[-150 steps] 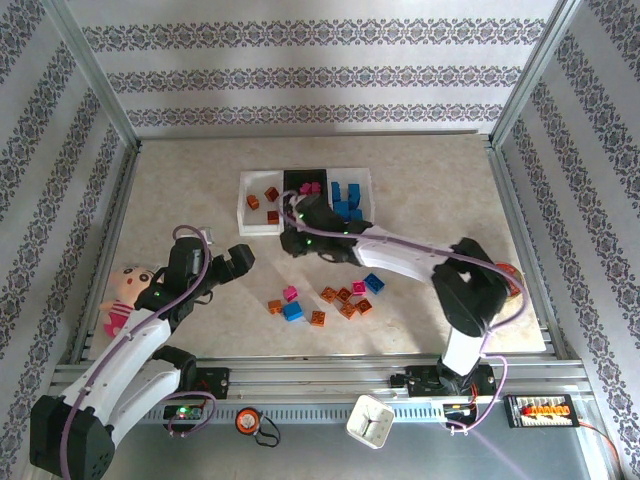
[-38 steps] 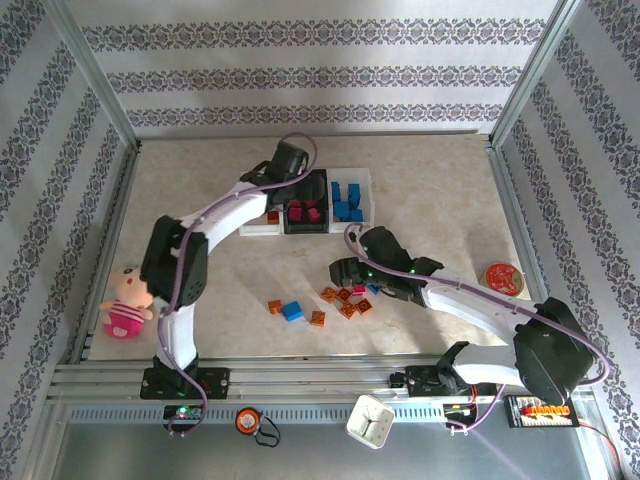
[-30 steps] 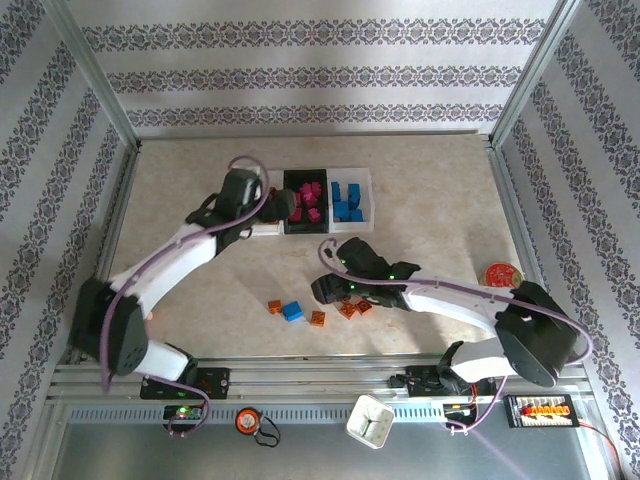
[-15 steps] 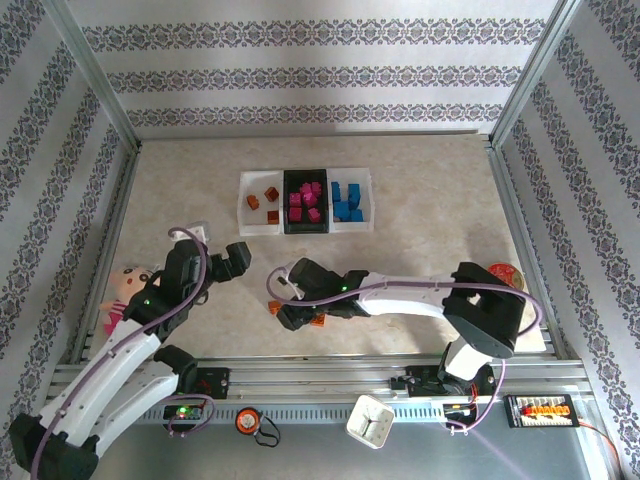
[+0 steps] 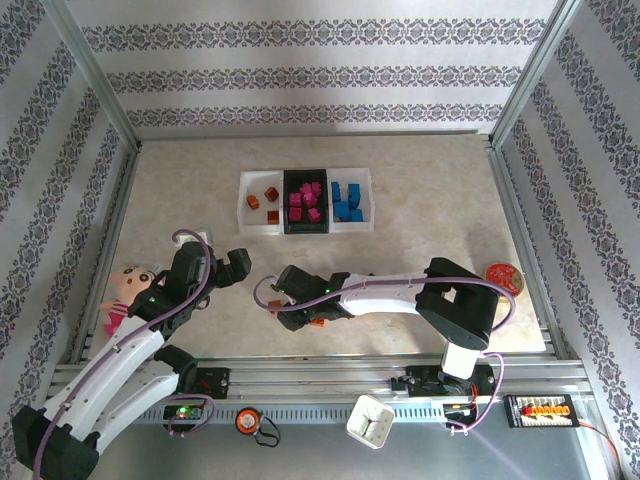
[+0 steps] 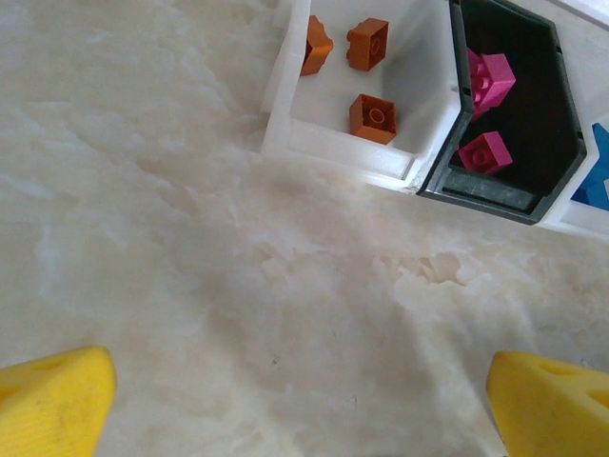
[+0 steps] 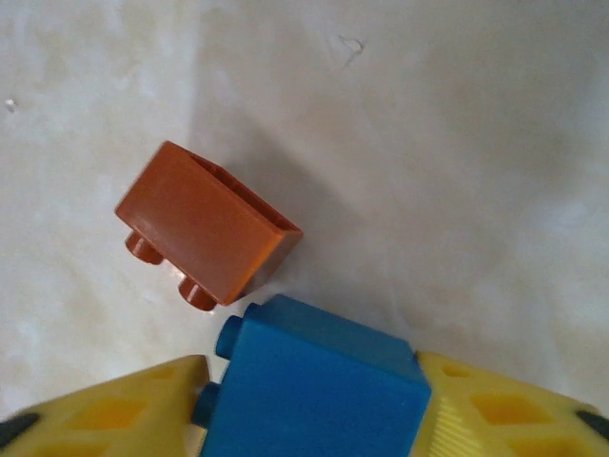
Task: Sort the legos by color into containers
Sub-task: Pick up the lego from the bottom-center of the table, then place the lego in the container.
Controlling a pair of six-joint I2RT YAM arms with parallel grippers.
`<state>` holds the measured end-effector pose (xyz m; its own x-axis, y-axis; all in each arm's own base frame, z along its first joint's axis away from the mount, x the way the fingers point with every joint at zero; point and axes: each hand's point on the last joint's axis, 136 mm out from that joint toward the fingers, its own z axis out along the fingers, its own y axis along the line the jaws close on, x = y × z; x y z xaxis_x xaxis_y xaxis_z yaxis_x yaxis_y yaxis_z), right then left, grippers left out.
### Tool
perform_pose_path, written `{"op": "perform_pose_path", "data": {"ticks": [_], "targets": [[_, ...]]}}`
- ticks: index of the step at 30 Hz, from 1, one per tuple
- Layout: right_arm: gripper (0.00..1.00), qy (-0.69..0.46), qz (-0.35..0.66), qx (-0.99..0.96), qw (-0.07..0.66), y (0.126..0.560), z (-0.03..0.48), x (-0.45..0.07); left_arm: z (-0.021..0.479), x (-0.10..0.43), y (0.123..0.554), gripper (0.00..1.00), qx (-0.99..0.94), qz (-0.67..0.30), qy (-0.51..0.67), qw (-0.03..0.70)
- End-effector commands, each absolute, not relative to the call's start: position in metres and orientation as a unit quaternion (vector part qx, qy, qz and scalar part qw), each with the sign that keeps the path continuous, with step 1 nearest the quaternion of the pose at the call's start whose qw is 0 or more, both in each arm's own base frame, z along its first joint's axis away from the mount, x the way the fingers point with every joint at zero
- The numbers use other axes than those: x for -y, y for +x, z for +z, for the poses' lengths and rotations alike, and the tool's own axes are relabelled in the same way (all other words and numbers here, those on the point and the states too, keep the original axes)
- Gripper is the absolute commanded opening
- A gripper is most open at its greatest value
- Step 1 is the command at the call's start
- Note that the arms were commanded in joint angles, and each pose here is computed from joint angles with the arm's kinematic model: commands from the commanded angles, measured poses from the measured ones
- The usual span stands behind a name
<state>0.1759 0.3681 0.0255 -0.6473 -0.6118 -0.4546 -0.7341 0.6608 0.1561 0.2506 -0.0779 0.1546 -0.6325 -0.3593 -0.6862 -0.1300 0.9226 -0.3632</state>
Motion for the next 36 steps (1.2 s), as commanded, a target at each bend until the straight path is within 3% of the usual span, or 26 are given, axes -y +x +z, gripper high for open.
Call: {"op": "perform_pose_path", "data": {"ticks": [1,4,10,19,23,30,36], "targets": [[0.42,-0.38,0.153,-0.892,0.192,0.179,0.028,-0.368,0.152,0.075,0.25,1.0,-0.891,-0.14,-0.148,0.404],[0.34,-0.371,0.166,-0.89,0.204,0.182,0.041,-0.363,0.151,0.076,0.249,1.0,-0.891,-0.143,-0.147,0.405],[0.29,-0.321,0.189,-0.891,0.259,0.213,0.092,-0.332,0.15,0.082,0.251,1.0,-0.889,-0.159,-0.142,0.405],[0.27,-0.117,0.188,-0.902,0.37,0.337,0.169,-0.244,0.145,0.094,0.253,1.0,-0.888,-0.188,-0.128,0.399],[0.26,-0.031,0.162,-0.913,0.372,0.397,0.164,-0.21,0.141,0.102,0.253,1.0,-0.894,-0.199,-0.116,0.385],[0.29,0.003,0.104,-0.931,0.349,0.463,0.14,-0.198,0.132,0.113,0.252,1.0,-0.903,-0.214,-0.098,0.36],[0.42,0.017,0.065,-0.942,0.328,0.49,0.124,-0.198,0.126,0.122,0.25,1.0,-0.908,-0.227,-0.082,0.342]]}}
